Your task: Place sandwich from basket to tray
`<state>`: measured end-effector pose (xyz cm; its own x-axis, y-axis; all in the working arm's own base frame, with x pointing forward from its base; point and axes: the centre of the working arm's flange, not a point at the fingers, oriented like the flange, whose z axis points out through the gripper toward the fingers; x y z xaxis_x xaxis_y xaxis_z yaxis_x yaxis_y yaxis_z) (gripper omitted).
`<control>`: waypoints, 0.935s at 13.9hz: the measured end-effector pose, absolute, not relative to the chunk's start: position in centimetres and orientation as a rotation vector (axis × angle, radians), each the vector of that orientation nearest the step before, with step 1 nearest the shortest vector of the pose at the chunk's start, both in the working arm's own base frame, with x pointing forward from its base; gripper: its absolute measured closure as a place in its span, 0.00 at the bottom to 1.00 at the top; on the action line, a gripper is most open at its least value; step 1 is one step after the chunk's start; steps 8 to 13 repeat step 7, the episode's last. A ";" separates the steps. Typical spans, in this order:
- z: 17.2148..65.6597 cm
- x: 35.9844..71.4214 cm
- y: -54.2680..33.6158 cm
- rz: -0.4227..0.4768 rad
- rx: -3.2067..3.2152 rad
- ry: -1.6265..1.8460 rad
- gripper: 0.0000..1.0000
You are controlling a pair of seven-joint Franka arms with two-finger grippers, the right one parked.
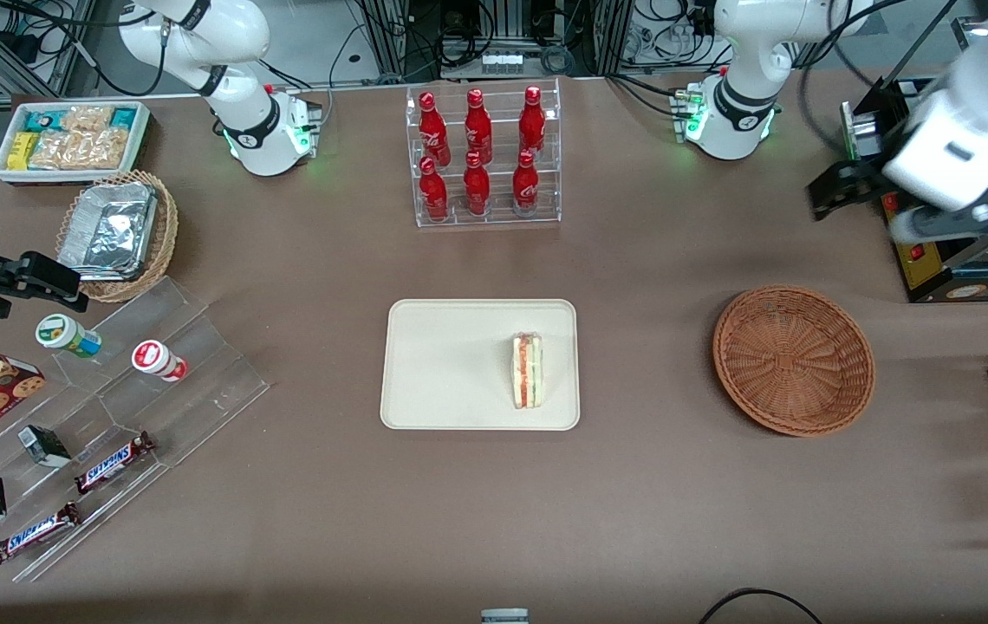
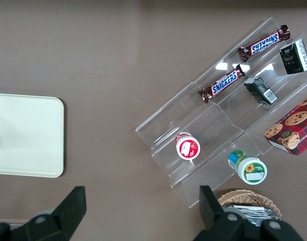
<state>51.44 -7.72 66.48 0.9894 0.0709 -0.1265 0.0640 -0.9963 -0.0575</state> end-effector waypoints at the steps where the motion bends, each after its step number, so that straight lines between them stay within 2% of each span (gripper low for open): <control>1: 66.8 50.8 -6.3 0.197 -3.083 -0.096 0.00; 5: 67.5 48.9 -1.8 0.195 -3.099 -0.087 0.00; 13: 67.6 48.8 -0.5 0.195 -3.108 -0.040 0.00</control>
